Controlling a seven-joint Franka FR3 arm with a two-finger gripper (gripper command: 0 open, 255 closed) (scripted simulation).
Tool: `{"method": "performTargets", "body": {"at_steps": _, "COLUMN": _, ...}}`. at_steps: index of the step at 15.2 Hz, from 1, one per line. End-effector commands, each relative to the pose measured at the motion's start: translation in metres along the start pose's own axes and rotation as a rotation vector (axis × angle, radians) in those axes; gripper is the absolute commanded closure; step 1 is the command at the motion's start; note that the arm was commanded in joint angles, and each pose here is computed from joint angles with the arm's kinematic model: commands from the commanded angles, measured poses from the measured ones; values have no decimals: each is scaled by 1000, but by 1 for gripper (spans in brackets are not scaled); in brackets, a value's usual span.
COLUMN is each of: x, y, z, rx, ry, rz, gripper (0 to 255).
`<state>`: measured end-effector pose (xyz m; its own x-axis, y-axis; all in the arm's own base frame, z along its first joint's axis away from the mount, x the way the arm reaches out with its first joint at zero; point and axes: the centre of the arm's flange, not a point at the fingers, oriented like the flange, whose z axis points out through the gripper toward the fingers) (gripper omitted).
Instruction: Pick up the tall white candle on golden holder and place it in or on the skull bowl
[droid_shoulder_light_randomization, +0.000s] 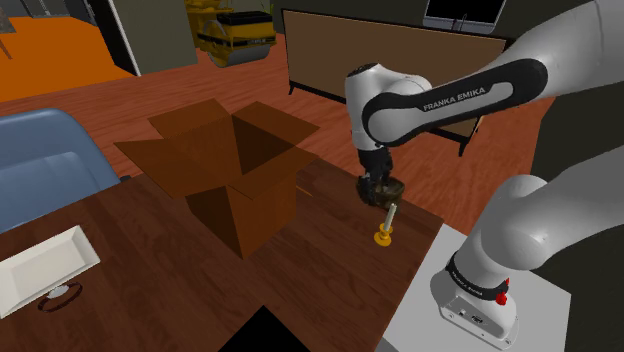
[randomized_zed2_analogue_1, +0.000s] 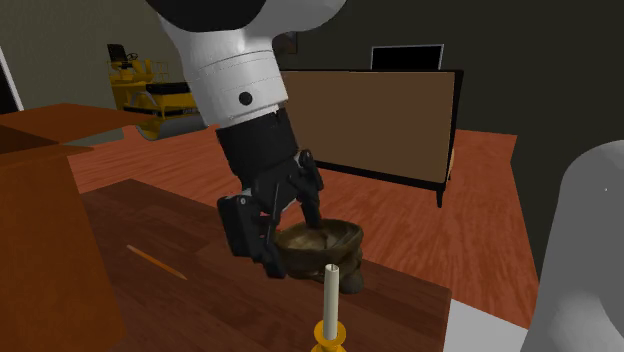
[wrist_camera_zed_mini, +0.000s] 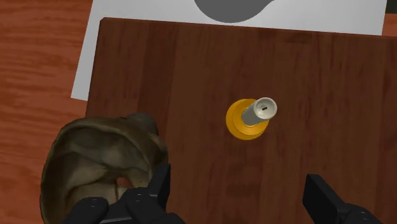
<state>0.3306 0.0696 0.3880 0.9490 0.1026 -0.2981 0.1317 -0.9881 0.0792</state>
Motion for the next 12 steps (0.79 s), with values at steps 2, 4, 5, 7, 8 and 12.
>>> {"method": "performTargets", "body": {"at_steps": 2, "x": 4, "y": -17, "z": 38, "rx": -5, "ry": -66, "rz": -15, "gripper": 0}}
{"method": "performTargets", "body": {"at_steps": 4, "x": 7, "y": -28, "z": 60, "rx": -8, "ry": -106, "rz": -24, "gripper": 0}}
{"method": "performTargets", "body": {"at_steps": 5, "x": 6, "y": -28, "z": 65, "rx": -8, "ry": -106, "rz": -24, "gripper": 0}}
{"method": "performTargets", "body": {"at_steps": 7, "x": 5, "y": -28, "z": 75, "rx": -8, "ry": -106, "rz": -24, "gripper": 0}}
{"method": "performTargets", "body": {"at_steps": 8, "x": 4, "y": -28, "z": 81, "rx": -8, "ry": -106, "rz": -24, "gripper": 0}}
{"method": "performTargets", "body": {"at_steps": 12, "x": 2, "y": -27, "z": 99, "rx": -8, "ry": -106, "rz": -24, "gripper": 0}}
